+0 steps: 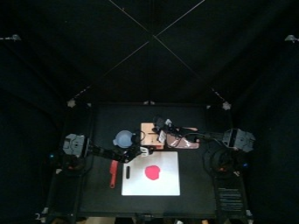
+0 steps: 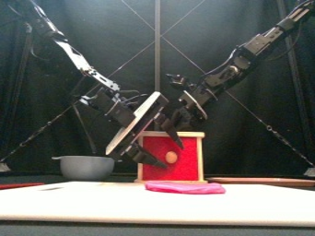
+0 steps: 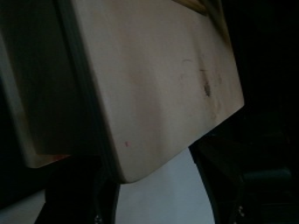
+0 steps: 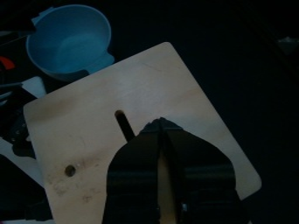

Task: Get the cutter from the drawer then cut the dough then place the extra dough in the bowl
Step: Open the drawer

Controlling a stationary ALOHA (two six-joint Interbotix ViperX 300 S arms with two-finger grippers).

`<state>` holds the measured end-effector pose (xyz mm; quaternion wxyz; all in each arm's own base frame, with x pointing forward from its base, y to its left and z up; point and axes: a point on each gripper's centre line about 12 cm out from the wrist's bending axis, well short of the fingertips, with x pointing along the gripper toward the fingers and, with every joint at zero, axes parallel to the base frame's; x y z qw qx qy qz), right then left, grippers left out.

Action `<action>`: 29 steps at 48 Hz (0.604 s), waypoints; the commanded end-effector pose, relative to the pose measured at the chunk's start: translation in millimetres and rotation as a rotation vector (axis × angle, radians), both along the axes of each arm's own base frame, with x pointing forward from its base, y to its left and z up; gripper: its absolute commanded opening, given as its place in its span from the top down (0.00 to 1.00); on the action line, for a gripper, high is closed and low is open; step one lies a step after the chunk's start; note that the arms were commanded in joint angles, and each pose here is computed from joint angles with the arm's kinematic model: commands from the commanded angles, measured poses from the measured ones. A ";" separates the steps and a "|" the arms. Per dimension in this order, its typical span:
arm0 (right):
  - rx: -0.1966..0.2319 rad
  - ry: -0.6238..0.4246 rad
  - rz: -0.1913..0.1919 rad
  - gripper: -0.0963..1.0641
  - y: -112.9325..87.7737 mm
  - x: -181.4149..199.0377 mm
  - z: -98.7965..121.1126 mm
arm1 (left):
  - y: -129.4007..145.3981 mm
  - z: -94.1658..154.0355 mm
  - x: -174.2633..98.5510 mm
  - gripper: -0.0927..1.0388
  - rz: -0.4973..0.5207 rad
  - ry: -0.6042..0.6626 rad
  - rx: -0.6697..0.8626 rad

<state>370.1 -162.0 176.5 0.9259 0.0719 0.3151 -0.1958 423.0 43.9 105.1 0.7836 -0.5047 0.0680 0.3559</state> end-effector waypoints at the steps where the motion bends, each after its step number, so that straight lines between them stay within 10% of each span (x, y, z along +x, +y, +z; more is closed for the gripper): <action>1: 0.007 0.004 -0.001 0.89 0.9 1.2 -0.4 | 1.1 11.2 6.2 0.20 0.002 -0.033 0.000; 29: 0.016 0.018 -0.001 0.89 1.7 0.8 -3.4 | -1.6 8.8 6.7 0.28 -0.007 -0.024 -0.015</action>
